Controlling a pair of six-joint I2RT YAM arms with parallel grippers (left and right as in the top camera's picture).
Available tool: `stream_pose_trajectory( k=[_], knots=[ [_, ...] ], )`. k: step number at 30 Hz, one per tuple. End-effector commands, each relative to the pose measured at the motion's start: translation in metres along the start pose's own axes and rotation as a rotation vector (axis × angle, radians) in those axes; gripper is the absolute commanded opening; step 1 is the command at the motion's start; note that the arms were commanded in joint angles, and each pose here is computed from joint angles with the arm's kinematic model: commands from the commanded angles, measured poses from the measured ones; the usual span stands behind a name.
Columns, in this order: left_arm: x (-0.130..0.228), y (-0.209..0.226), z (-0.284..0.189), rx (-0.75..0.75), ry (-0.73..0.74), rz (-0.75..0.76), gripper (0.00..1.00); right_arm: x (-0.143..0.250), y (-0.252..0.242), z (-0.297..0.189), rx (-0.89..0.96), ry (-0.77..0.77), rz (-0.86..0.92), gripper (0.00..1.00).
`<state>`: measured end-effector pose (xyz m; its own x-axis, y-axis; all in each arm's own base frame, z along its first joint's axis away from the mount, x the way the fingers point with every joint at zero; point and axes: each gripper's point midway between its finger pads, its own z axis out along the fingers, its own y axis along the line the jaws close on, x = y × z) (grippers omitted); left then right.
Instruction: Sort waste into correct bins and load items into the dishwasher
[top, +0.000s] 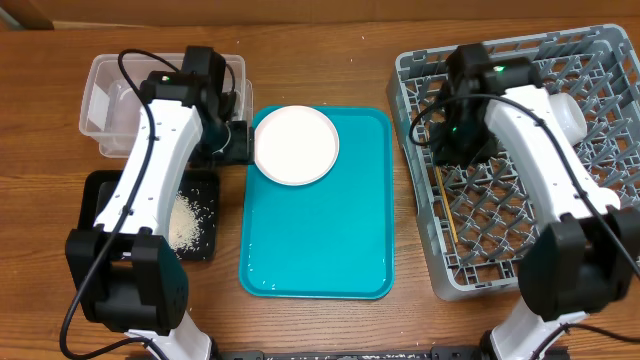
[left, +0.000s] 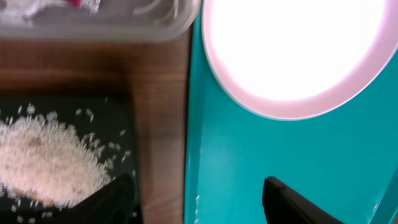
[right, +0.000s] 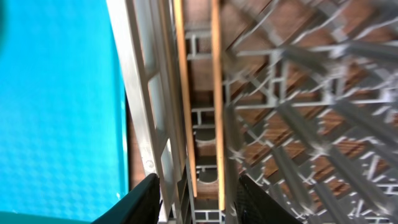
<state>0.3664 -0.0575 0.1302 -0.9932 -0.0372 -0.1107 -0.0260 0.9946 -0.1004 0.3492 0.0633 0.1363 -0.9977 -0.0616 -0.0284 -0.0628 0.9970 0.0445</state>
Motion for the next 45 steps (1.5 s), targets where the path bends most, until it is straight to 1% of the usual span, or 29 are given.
stream_pose_trajectory(
  k=[1, 4, 8, 10, 14, 18, 21, 25, 30, 33, 34, 37, 39, 41, 43, 45],
  knots=[
    [-0.007, -0.024, -0.008, 0.039, -0.064, 0.064, 0.68, -0.013, -0.019, -0.055, -0.014, -0.177, 0.109, 0.42],
    [-0.018, -0.046, -0.009, 0.055, -0.13, 0.138, 0.7, -0.013, -0.036, -0.075, -0.031, -0.237, 0.166, 0.43],
    [-0.036, -0.08, -0.01, 0.071, -0.232, 0.217, 0.72, -0.006, -0.065, -0.09, -0.054, -0.272, 0.257, 0.56],
    [-0.04, -0.094, -0.009, 0.07, -0.263, 0.249, 0.72, -0.001, -0.075, -0.09, -0.064, -0.261, 0.291, 0.56],
    [-0.038, -0.109, -0.007, 0.059, -0.277, 0.289, 0.72, -0.001, -0.075, -0.09, -0.147, -0.258, 0.318, 0.57],
    [-0.026, -0.104, -0.005, 0.038, -0.226, 0.288, 0.7, -0.007, -0.07, -0.092, -0.185, -0.281, 0.311, 0.58],
    [-0.015, -0.088, -0.004, 0.015, -0.167, 0.242, 0.7, -0.016, -0.053, -0.096, -0.249, -0.309, 0.275, 0.59],
    [-0.009, -0.062, -0.016, -0.004, -0.138, 0.124, 0.71, -0.034, -0.021, -0.105, -0.337, -0.375, 0.189, 0.64],
    [-0.014, -0.022, -0.055, 0.015, -0.216, -0.002, 0.72, -0.057, 0.027, -0.114, -0.398, -0.456, 0.074, 0.71],
    [-0.012, 0.011, -0.083, 0.012, -0.277, -0.089, 0.77, -0.071, 0.063, -0.111, -0.43, -0.483, 0.02, 0.72],
    [-0.01, 0.023, -0.091, 0.006, -0.291, -0.121, 0.8, -0.076, 0.077, -0.108, -0.442, -0.486, 0.002, 0.72],
    [0.002, 0.059, -0.109, -0.02, -0.309, -0.221, 0.87, -0.085, 0.112, -0.09, -0.462, -0.466, -0.027, 0.72],
    [0.011, 0.079, -0.114, -0.036, -0.303, -0.28, 0.93, -0.089, 0.134, -0.069, -0.459, -0.432, -0.041, 0.72],
    [0.019, 0.095, -0.115, -0.05, -0.286, -0.331, 0.96, -0.089, 0.155, -0.044, -0.441, -0.389, -0.055, 0.72],
    [0.025, 0.106, -0.115, -0.058, -0.269, -0.368, 0.99, -0.087, 0.173, -0.013, -0.398, -0.34, -0.085, 0.72],
    [0.028, 0.113, -0.115, -0.063, -0.261, -0.39, 1.0, -0.085, 0.177, 0.019, -0.312, -0.298, -0.045, 0.72]
  ],
)
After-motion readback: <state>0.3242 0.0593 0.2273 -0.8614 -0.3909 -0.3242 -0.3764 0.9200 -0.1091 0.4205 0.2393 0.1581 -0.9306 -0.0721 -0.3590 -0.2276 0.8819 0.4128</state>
